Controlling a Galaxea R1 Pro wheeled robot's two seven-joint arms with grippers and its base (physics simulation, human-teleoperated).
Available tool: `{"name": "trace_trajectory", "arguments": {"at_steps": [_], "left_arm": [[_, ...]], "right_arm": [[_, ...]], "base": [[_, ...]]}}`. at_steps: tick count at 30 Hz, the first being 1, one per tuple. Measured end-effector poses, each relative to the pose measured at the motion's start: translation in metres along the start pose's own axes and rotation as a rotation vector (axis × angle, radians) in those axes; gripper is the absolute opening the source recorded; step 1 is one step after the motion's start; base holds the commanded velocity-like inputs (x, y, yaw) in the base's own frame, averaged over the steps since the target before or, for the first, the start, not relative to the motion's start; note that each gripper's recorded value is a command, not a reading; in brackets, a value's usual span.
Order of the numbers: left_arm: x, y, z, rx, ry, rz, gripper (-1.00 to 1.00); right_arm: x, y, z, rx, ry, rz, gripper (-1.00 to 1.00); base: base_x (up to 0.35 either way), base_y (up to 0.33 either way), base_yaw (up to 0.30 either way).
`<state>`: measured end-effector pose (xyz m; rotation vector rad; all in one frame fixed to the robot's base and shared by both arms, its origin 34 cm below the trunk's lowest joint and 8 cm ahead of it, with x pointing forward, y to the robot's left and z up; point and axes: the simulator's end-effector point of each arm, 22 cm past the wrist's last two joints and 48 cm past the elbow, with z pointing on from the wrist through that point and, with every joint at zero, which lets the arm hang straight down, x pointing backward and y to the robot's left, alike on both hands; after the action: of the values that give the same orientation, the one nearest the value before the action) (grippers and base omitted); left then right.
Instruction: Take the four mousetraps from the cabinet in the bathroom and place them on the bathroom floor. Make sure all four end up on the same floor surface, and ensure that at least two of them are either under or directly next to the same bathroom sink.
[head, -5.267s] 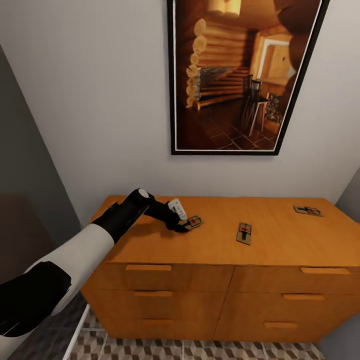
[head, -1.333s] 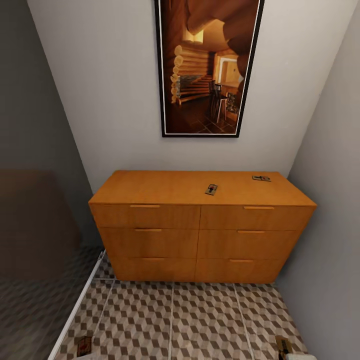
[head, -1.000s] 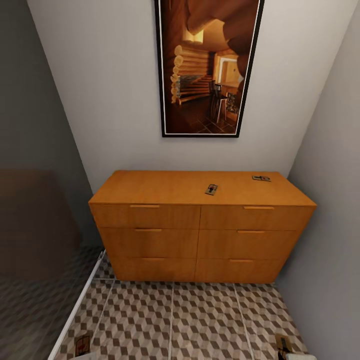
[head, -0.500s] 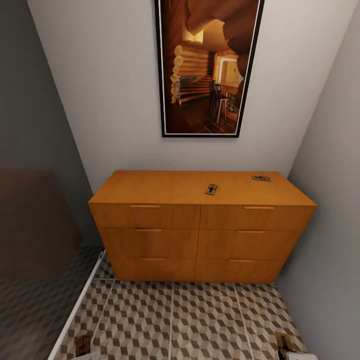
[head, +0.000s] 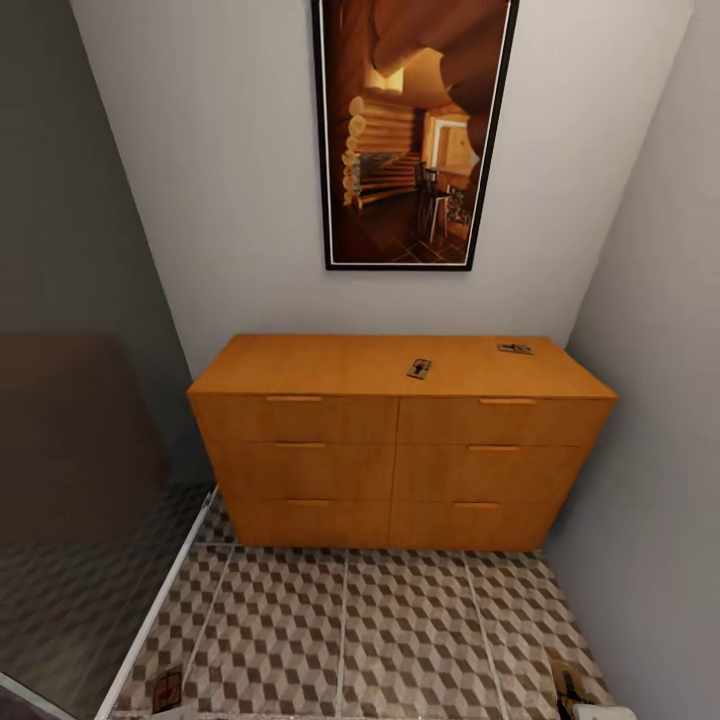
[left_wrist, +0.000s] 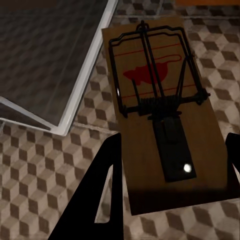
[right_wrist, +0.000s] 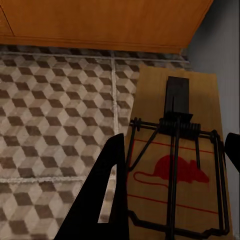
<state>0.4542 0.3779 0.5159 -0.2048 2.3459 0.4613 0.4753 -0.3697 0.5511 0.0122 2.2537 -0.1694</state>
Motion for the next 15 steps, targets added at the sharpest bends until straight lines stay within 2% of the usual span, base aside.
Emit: {"name": "trace_trajectory", "arguments": {"at_steps": [13, 15], "left_arm": [[0.0004, -0.0004, -0.0001, 0.0, 0.002, 0.0, -1.0], [0.0004, -0.0009, -0.0002, 0.002, 0.002, 0.0, -1.0]], "right_arm": [[-0.0001, -0.0002, 0.0, 0.0, 0.0, 0.0, -1.0], [0.0005, 0.0003, -0.0002, 0.0, 0.001, 0.001, -1.0]], "base": [[-0.334, 0.0, 0.0], [-0.195, 0.0, 0.106]]}}
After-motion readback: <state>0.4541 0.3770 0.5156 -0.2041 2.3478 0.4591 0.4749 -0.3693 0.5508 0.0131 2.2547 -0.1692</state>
